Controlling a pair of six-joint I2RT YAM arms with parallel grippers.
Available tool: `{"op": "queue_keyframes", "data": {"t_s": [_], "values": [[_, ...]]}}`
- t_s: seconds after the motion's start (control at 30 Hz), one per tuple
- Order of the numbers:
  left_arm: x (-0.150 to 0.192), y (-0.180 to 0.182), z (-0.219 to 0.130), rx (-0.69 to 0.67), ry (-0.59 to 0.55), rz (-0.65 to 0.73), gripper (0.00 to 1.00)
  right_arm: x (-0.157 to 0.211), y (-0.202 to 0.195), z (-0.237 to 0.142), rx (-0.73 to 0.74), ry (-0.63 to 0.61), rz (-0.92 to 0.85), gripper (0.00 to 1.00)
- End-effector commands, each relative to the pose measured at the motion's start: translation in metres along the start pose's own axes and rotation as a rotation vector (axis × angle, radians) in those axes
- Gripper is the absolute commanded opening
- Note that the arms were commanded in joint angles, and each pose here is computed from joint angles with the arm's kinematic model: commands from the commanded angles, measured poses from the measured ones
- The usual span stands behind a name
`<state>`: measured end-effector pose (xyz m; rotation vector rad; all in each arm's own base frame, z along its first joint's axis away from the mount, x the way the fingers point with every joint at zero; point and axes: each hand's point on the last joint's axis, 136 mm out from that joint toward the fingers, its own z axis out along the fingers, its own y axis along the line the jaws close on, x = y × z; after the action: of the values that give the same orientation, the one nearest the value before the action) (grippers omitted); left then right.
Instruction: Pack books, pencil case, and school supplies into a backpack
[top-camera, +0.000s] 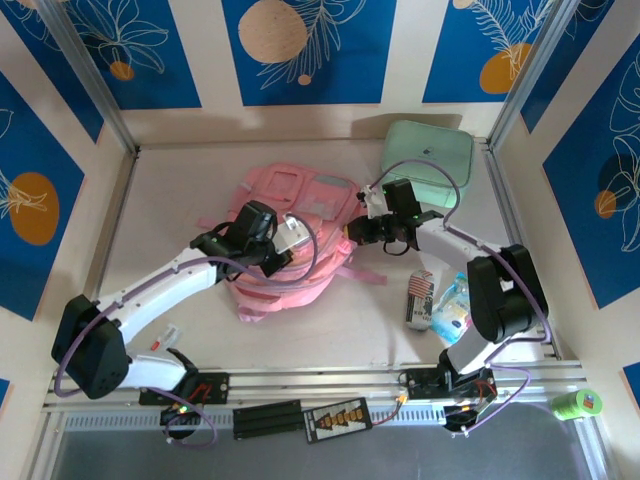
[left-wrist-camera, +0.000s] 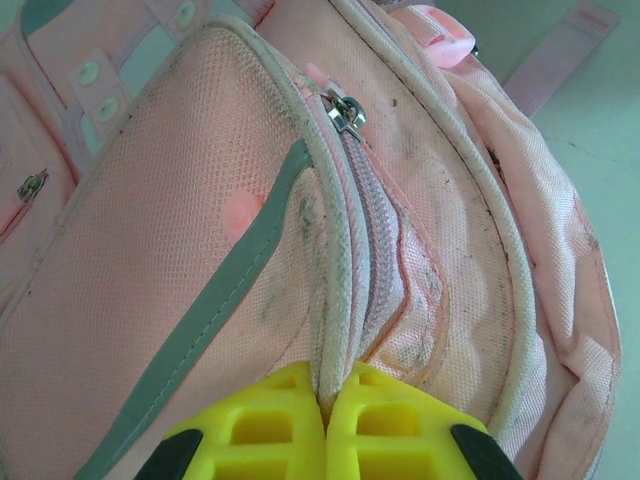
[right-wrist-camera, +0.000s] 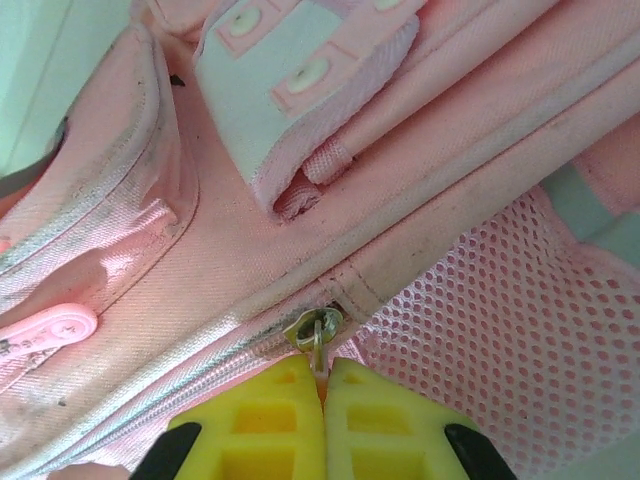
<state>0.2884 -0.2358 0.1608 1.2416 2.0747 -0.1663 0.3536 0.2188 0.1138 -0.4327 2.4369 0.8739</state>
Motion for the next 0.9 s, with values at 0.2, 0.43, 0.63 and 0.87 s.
{"op": "queue_keyframes", "data": {"t_s": [0.2,0.43,0.63,0.87], "values": [[-0.022,0.027,0.006,-0.095,-0.031,-0.123,0.0,0.01,0.032,-0.016,-0.013,0.053,-0.072,0.0],[-0.036,0.033,0.019,-0.094,-0.057,-0.288,0.0,0.04,0.076,-0.013,-0.108,0.078,-0.065,0.0],[-0.04,0.037,0.025,-0.106,-0.069,-0.366,0.0,0.058,0.099,0.0,-0.148,0.104,-0.04,0.0],[-0.039,0.038,0.034,-0.105,-0.059,-0.447,0.0,0.06,0.091,0.011,-0.107,0.026,0.072,0.0]]}}
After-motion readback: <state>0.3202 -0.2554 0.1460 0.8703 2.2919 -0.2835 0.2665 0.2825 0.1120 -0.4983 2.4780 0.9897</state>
